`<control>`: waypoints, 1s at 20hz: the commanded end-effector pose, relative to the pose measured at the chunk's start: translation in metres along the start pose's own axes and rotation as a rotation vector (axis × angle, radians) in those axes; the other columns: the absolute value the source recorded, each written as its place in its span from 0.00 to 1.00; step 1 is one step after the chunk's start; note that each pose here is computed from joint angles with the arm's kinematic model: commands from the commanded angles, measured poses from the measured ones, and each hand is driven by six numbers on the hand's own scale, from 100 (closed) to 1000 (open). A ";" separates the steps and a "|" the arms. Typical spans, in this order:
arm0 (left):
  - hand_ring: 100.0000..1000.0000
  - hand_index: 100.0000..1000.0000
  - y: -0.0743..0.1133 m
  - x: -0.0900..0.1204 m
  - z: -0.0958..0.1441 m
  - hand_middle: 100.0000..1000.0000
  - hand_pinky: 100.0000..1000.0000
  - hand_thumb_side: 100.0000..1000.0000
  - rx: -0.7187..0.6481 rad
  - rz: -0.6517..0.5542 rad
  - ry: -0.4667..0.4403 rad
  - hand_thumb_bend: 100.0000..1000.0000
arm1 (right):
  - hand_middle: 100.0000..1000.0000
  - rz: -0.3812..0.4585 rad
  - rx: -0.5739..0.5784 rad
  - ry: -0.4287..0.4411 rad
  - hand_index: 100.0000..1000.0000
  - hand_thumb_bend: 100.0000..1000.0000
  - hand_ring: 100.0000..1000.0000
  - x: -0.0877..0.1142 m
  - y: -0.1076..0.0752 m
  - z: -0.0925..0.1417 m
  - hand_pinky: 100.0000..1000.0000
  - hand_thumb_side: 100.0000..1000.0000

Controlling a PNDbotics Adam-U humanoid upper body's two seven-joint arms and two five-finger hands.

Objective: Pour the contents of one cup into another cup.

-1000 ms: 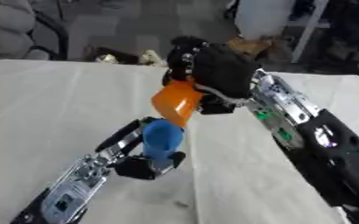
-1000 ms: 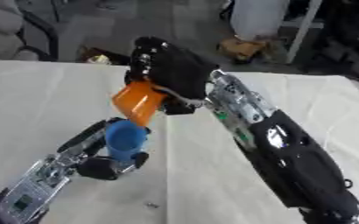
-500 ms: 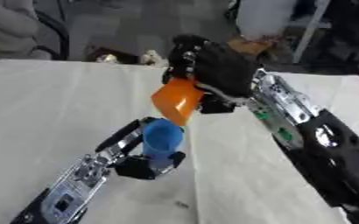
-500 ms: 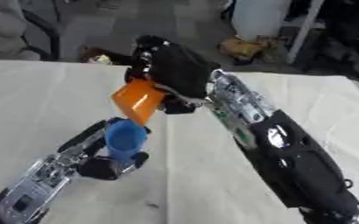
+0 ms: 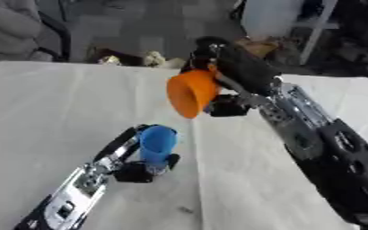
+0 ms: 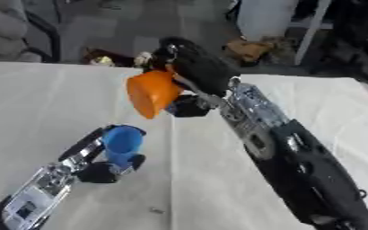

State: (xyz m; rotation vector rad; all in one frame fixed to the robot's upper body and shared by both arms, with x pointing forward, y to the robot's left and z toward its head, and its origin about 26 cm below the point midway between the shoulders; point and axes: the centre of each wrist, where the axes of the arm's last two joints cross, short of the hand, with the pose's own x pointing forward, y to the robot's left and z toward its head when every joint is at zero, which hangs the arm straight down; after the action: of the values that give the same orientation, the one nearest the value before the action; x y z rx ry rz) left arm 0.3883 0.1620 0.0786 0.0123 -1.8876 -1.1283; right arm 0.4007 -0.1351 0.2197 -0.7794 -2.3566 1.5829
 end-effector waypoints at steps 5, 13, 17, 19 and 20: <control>1.00 0.94 0.009 -0.030 0.018 0.88 0.78 0.84 0.078 -0.125 0.029 1.00 | 0.11 -0.095 -0.092 0.094 0.60 0.00 0.57 -0.007 -0.018 0.019 0.86 0.00; 1.00 0.94 0.010 -0.041 0.043 0.88 0.78 0.89 0.165 -0.105 0.056 1.00 | 0.10 -0.216 -0.218 0.329 0.59 0.00 0.54 -0.025 -0.017 0.062 0.85 0.10; 1.00 0.93 0.013 -0.034 0.052 0.88 0.77 0.90 0.223 -0.049 0.045 1.00 | 0.07 -0.296 -0.261 0.512 0.58 0.00 0.52 -0.039 -0.001 0.094 0.85 0.21; 1.00 0.92 0.016 -0.028 0.055 0.88 0.77 0.90 0.253 -0.013 0.033 1.00 | 0.06 -0.346 -0.272 0.602 0.58 0.00 0.51 -0.046 0.013 0.109 0.84 0.26; 1.00 0.92 0.017 -0.025 0.056 0.87 0.77 0.90 0.265 0.005 0.025 1.00 | 0.06 -0.369 -0.273 0.635 0.58 0.00 0.50 -0.048 0.020 0.115 0.84 0.29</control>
State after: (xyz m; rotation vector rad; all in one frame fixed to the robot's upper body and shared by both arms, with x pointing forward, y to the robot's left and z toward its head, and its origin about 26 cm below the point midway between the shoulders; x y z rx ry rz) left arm 0.3688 0.2154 0.0473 0.1562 -1.9597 -0.8852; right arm 0.3932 -0.2352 0.1542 -0.6806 -2.0904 0.7817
